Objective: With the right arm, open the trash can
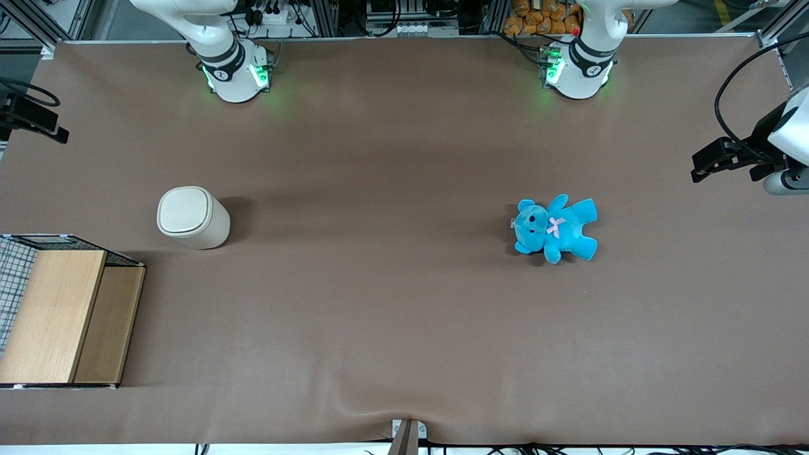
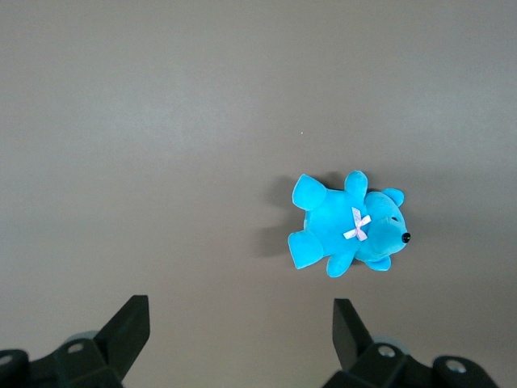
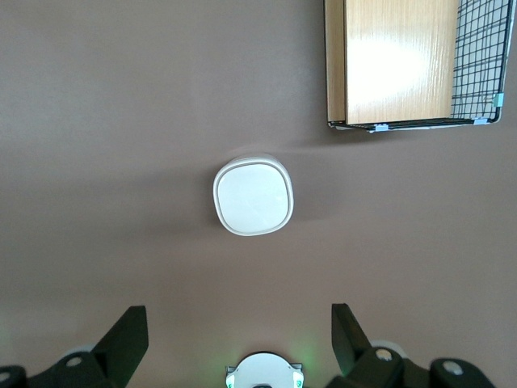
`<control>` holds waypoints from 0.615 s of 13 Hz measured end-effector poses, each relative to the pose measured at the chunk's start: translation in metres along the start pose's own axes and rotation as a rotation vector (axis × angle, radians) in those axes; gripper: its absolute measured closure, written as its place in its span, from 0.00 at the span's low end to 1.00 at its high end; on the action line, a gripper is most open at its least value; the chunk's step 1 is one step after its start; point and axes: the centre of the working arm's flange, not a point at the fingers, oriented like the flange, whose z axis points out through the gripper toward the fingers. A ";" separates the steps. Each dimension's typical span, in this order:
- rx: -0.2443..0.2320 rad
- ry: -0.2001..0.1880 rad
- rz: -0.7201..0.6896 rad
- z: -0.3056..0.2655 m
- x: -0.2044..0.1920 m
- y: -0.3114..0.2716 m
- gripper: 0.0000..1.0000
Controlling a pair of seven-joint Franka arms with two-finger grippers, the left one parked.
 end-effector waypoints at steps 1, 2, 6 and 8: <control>0.000 -0.001 0.000 0.000 0.000 0.000 0.00; 0.000 -0.002 0.000 0.000 0.000 0.000 0.00; -0.003 0.000 0.002 -0.001 0.000 0.001 0.00; -0.003 0.002 0.005 -0.002 -0.001 0.003 0.00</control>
